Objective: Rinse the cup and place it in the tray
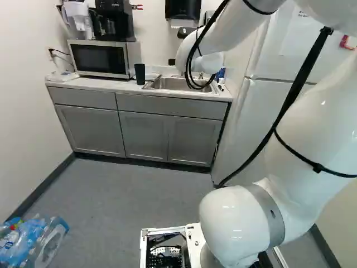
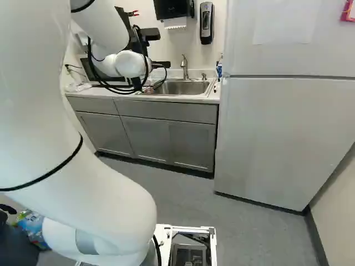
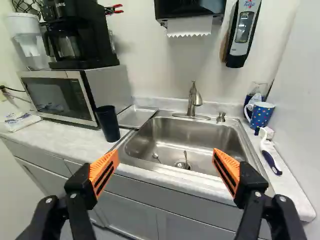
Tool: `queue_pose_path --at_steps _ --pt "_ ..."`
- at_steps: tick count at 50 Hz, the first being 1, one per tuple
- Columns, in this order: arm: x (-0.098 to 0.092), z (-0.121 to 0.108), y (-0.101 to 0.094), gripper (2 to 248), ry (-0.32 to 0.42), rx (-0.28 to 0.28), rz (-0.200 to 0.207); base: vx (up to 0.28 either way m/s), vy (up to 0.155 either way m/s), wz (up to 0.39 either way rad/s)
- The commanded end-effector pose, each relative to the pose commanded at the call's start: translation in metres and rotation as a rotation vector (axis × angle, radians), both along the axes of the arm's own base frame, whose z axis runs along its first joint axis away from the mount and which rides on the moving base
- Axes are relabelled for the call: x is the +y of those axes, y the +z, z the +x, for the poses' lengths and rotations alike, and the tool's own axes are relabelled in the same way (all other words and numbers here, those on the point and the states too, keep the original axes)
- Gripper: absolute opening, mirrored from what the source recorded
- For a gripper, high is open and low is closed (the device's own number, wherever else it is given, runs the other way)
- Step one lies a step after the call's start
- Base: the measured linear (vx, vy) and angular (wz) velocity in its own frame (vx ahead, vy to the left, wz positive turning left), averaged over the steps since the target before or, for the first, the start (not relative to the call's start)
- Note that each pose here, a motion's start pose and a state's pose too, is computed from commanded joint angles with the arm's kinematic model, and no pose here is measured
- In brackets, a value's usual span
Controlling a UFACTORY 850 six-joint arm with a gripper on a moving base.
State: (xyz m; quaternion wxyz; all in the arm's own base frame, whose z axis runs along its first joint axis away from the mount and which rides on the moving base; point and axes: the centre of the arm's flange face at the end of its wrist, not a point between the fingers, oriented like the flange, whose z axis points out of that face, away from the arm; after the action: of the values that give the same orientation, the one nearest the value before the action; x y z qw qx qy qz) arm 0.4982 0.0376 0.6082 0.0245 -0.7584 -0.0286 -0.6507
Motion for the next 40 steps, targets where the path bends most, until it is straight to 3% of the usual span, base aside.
queue_pose_path --at_steps 40 --pt "0.005 0.006 0.037 247 0.01 -0.006 0.001 0.0 0.0 0.0"
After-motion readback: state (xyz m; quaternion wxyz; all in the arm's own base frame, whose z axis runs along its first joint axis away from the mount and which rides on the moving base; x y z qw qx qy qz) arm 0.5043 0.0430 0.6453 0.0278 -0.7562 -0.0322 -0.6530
